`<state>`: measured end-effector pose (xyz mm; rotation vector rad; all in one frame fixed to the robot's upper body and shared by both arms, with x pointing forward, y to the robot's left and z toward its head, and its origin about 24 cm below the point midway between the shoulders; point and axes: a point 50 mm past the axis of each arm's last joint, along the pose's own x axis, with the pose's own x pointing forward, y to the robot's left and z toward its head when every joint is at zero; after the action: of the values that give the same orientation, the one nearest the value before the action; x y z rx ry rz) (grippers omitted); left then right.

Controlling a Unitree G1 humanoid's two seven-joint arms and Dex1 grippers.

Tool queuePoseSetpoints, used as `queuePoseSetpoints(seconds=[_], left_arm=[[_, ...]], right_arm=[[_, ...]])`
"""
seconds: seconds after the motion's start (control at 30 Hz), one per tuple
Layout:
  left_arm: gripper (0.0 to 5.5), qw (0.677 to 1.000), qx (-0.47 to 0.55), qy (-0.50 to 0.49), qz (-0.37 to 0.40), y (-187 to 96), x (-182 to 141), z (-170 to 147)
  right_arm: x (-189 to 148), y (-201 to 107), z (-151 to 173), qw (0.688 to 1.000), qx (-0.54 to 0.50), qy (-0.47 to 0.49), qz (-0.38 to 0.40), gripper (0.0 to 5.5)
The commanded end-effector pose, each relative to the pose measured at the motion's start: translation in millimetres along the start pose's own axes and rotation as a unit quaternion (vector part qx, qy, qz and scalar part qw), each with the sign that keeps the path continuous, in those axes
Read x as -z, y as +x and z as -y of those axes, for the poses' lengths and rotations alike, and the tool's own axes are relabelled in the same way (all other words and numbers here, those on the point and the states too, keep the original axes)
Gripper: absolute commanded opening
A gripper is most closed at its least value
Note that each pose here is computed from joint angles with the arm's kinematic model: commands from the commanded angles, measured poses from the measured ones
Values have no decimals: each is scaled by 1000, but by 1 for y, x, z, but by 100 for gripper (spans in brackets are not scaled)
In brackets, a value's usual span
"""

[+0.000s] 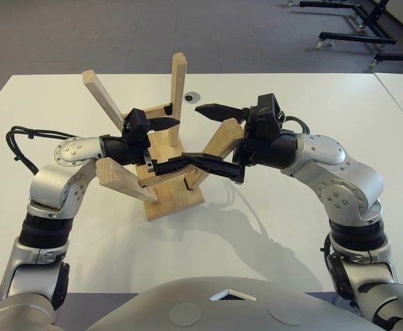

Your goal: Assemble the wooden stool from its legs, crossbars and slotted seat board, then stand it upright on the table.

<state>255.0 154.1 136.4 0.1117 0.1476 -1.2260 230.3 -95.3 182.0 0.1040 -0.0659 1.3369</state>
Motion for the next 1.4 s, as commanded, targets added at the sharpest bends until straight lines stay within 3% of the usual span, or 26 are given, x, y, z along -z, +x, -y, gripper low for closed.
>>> queuePoseSetpoints(seconds=[0.03,0.47,0.93,1.07,1.2,1.4], left_arm=[[540,996,-5,-28,-80,-3,26,3],[540,993,-22,-52,-107,-6,41,0],[540,991,-26,-57,-120,-8,51,1],[540,996,-42,-33,-76,-11,33,-5],[540,996,-78,22,30,-24,-13,-11],[540,972,-131,87,176,-53,-74,-14]], right_arm=[[-6,4,-1,1000,-10,-11,-1,526],[-9,6,-4,1000,-20,-13,3,526],[-10,27,-13,995,-98,0,-2,526],[-10,26,-11,996,-89,-1,0,526],[-9,25,-9,997,-76,-4,4,526],[-8,22,-7,998,-54,-6,12,526]])
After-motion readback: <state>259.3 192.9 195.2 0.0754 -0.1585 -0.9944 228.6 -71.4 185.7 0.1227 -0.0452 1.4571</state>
